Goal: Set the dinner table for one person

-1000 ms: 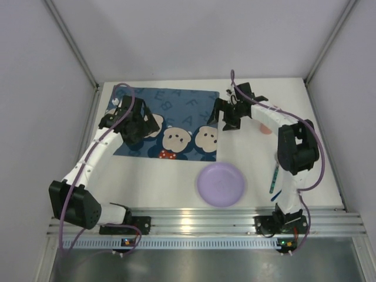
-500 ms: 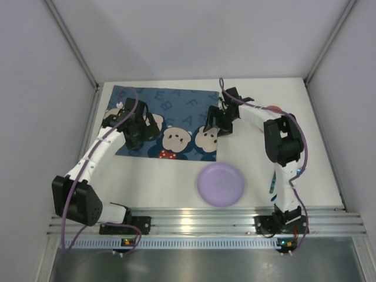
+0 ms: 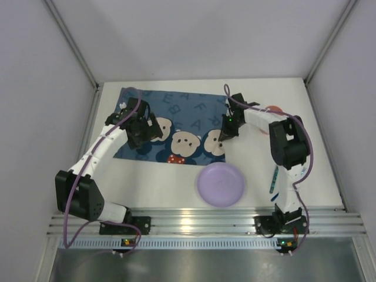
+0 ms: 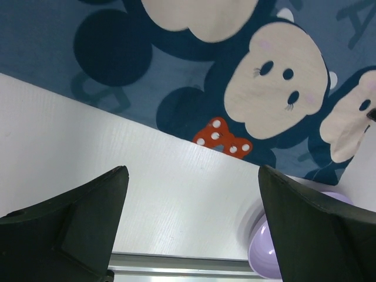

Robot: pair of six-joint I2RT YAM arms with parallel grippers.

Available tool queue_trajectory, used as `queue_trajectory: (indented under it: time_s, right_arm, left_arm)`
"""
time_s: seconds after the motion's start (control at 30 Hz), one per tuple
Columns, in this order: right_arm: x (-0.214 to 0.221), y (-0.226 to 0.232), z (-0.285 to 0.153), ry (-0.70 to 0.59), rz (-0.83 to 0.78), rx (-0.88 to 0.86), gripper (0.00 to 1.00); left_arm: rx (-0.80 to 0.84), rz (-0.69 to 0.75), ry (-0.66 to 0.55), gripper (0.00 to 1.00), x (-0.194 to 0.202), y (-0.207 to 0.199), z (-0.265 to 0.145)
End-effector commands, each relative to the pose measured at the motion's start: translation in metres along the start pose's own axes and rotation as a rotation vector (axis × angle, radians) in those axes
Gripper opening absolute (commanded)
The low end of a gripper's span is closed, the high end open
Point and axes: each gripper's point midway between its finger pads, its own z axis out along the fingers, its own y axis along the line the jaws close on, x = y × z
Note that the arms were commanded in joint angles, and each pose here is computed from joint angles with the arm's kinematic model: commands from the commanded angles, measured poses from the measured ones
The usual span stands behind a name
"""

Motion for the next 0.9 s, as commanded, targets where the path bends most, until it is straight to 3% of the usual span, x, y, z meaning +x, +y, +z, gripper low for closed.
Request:
queue_trajectory:
  time_s: [0.0, 0.47, 0.6, 0.63, 0.7, 0.73, 0.83, 0.87]
  right_arm:
    - [-0.004, -0.052, -0.048, -0.078, -0.003, 0.149, 0.00]
    - [0.029, -0.134, -0.106, -0.089, 0.080, 0.394, 0.00]
    - [0.038, -0.147, -0.118, -0.105, 0.095, 0.475, 0.12]
    - [0.040, -0.149, -0.120, -0.108, 0.100, 0.485, 0.31]
    - [0.042, -0.148, -0.124, -0.117, 0.108, 0.487, 0.57]
    - [0.040, -0.143, -0.128, -0.135, 0.103, 0.468, 0.80]
    - [0.039, -0.130, -0.139, -0.170, 0.102, 0.422, 1.00]
    - [0.039, -0.126, -0.142, -0.179, 0.102, 0.411, 1.00]
  left_arm:
    - [0.048, -0.026, -0.026, 0.97, -0.001, -0.006, -0.009]
    - [0.089, -0.068, -0.037, 0.96, 0.013, -0.003, -0.021]
    - [0.085, -0.016, -0.023, 0.95, 0.029, -0.009, -0.018]
    - [0.101, 0.026, -0.010, 0.95, 0.039, -0.018, -0.019]
    - [0.105, 0.083, 0.026, 0.95, 0.056, -0.027, -0.010]
    - [0.127, 0.131, 0.055, 0.95, 0.071, -0.037, -0.009]
    - [0.147, 0.225, 0.130, 0.94, 0.108, -0.051, 0.006]
    - [0.160, 0.248, 0.147, 0.94, 0.117, -0.056, 0.009]
